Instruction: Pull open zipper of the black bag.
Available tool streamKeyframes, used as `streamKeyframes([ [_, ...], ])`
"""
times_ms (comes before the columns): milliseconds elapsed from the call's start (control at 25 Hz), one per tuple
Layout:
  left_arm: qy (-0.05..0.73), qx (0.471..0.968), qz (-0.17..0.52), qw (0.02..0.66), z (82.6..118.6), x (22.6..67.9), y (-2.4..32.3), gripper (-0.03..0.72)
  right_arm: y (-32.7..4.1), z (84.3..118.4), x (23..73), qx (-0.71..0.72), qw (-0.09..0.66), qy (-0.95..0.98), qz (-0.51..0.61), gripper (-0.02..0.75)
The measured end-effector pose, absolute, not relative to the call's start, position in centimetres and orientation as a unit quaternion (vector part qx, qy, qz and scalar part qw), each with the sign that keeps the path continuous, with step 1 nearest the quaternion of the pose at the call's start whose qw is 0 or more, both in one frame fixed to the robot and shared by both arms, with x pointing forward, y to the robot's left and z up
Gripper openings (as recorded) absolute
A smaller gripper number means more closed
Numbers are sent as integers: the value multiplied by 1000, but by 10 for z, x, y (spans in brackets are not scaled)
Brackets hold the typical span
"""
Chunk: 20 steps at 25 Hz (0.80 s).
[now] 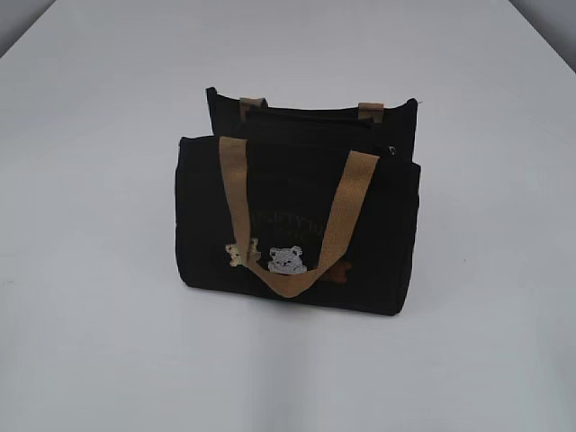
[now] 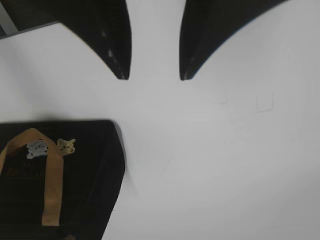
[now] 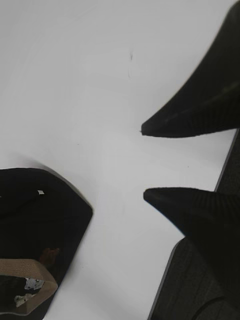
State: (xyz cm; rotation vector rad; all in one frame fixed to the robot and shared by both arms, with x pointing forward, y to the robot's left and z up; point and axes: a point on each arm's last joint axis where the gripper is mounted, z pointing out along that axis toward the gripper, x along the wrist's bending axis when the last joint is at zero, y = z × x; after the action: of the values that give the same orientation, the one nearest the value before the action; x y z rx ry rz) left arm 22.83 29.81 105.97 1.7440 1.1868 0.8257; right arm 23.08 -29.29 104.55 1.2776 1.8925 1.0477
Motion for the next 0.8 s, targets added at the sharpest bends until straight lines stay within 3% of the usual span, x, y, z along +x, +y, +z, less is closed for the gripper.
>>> streamKeyframes([
  [600,476,696,331,424,1060,228,298,232,-293,1045,231,484,309,716,397,274],
  [800,521,663,357,401,1060,229,296,233,-291,1046,231,514,322,695,387,274],
])
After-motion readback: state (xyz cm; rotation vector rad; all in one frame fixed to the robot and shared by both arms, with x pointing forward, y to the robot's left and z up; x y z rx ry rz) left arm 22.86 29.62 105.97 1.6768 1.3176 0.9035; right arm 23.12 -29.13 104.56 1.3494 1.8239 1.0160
